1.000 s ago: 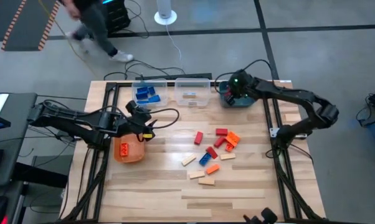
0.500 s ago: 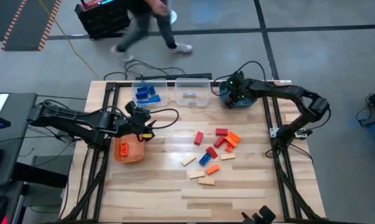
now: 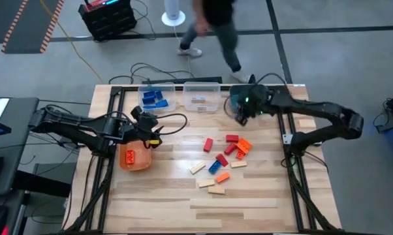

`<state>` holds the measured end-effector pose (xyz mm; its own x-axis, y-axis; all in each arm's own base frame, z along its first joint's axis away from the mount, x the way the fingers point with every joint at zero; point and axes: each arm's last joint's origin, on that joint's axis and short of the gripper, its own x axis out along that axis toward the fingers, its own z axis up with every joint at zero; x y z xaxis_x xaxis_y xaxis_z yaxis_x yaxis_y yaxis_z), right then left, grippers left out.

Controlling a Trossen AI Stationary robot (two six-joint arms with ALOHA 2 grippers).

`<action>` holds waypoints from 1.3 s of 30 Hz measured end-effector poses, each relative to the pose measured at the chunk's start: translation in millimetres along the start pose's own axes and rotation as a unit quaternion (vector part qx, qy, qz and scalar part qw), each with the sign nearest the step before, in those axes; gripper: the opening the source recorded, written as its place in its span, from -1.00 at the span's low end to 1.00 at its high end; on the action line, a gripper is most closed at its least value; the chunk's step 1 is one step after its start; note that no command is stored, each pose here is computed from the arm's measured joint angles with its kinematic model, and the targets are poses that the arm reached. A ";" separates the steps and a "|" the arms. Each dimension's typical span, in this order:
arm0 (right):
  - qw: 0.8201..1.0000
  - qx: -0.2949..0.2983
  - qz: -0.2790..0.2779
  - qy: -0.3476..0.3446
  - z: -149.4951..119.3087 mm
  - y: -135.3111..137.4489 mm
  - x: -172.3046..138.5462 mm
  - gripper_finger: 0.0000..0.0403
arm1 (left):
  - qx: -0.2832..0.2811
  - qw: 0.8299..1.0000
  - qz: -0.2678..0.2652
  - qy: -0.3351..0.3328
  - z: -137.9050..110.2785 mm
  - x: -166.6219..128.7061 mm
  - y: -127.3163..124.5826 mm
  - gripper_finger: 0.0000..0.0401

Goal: Sort blocks
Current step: Put the red block into the blue bin

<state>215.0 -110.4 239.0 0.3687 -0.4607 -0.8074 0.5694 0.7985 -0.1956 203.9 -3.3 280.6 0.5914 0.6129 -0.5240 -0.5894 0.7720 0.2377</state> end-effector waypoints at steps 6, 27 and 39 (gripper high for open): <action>0.996 -0.071 0.060 0.018 -26.7 50.0 1.5 -0.17 | -0.002 1.000 -0.010 0.003 -0.2 0.0 -0.6 0.20; 0.974 -0.158 0.155 0.041 -38.8 101.7 47.0 0.21 | -0.005 1.000 -0.013 -0.001 -0.9 1.3 -1.7 0.20; 0.973 -0.168 0.149 0.044 -37.4 96.9 57.7 0.24 | -0.003 1.000 -0.013 0.007 -2.8 1.4 -1.3 0.20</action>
<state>264.0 -45.2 152.6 0.4074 -0.1657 -0.8981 0.1682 0.9802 -0.1045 203.9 -4.0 277.3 0.5987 0.5900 -0.5417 -0.5771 0.7868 0.2190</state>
